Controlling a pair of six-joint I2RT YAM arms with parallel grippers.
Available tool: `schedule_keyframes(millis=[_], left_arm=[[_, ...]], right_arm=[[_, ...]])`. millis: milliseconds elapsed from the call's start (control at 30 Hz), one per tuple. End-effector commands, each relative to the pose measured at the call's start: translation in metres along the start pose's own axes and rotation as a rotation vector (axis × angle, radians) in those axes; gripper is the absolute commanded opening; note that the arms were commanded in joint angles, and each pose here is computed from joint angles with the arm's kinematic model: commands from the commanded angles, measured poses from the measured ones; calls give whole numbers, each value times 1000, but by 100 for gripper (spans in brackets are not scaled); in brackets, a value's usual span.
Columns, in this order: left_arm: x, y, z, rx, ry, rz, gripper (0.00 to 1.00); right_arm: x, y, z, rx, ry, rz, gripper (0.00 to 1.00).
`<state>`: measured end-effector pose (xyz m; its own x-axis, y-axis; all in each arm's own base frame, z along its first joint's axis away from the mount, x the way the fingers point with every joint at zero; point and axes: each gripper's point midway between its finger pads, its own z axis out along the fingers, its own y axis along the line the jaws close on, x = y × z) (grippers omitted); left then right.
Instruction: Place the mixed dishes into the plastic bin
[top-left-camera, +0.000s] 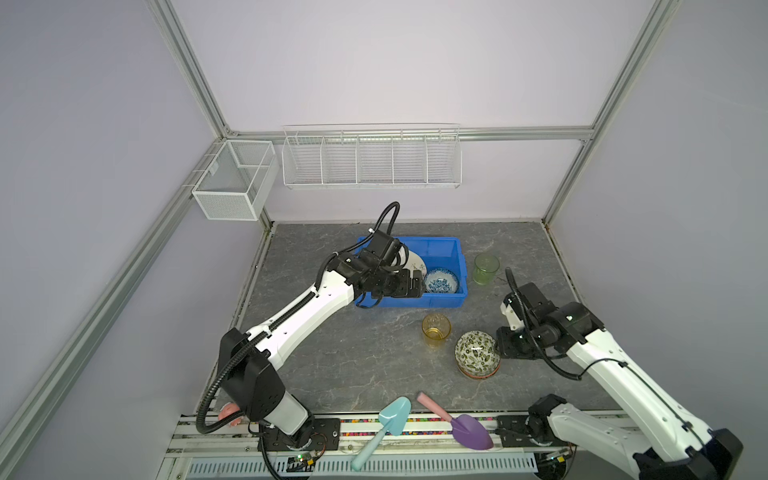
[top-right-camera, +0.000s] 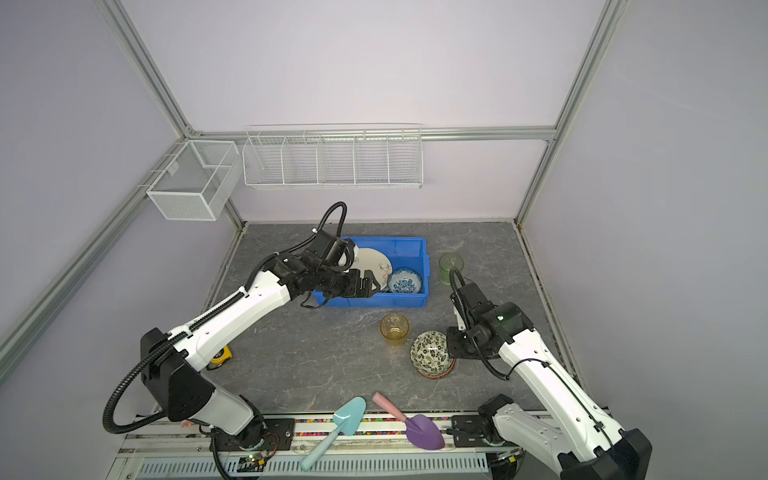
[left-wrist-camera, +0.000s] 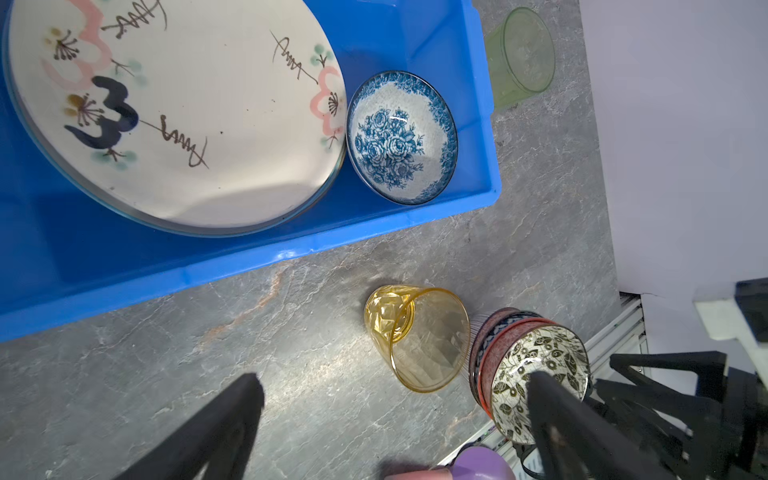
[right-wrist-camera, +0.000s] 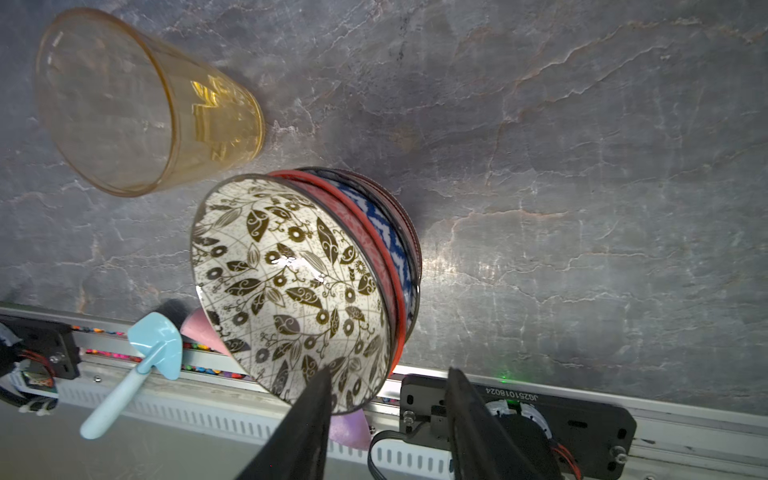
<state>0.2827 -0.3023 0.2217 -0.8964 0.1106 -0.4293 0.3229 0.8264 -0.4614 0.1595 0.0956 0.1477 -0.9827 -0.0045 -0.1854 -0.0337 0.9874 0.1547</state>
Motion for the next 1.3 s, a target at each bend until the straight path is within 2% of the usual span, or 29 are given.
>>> schedule_keyframes(millis=[0,400,833,1267], left_arm=[[-5,-6,-10,24,-40,-5,99],[-4,-7,4,37,-17,5,99],[-8,-7,13,51,3,11,99],[-8,0,22,53,21,-1,99]], right_arm=[[-5,1,8,23,-8,5,45],[-14,2,17,80,4,-19,34],[-17,0,25,106,7,-12,27],[-21,2,26,122,4,-21,17]])
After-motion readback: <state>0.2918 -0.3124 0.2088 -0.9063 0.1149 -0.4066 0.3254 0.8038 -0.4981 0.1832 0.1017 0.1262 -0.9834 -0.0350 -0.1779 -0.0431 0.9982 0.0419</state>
